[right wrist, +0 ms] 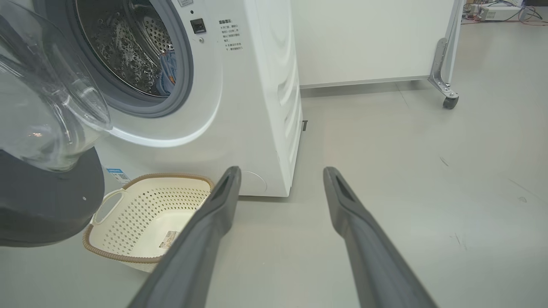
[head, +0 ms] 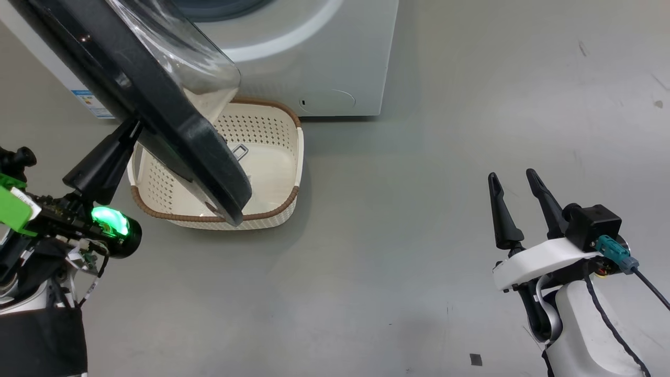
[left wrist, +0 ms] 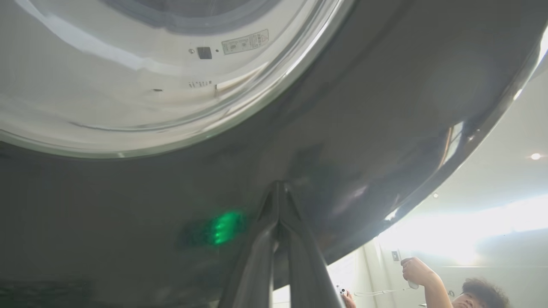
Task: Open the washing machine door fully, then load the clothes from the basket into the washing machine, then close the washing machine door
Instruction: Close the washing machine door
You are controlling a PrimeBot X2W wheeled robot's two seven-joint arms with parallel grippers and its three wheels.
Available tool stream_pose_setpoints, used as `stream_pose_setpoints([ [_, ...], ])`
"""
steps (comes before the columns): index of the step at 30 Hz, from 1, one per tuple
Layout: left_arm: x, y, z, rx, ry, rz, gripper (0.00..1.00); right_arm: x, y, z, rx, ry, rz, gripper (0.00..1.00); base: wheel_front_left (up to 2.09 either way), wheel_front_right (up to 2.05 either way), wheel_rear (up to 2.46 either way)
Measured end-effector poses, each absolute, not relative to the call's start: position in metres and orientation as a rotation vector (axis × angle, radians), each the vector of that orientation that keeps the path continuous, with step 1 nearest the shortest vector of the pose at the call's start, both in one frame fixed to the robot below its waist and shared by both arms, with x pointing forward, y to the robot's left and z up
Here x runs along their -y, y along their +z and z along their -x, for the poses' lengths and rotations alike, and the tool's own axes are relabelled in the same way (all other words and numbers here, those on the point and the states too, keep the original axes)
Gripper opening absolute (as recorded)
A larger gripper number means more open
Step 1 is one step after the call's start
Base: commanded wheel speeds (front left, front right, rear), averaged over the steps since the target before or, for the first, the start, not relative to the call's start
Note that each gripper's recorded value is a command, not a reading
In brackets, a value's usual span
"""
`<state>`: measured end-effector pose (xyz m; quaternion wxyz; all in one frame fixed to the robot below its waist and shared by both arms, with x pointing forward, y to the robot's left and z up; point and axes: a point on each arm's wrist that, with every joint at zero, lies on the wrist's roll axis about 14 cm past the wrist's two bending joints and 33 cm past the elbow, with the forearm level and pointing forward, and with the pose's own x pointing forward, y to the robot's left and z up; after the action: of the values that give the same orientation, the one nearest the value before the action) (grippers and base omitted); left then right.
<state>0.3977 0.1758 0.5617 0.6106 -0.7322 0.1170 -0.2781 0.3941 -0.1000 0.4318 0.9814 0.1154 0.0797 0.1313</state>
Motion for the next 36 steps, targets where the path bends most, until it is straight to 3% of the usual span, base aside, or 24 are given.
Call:
stream_pose_setpoints([
  [36, -0.092, 0.539, -0.509, -0.361, -0.724, 1.708, 0.0, 0.191, 0.414, -0.394, -0.186, -0.021, -0.209, 1.0, 0.0, 0.0, 0.0],
])
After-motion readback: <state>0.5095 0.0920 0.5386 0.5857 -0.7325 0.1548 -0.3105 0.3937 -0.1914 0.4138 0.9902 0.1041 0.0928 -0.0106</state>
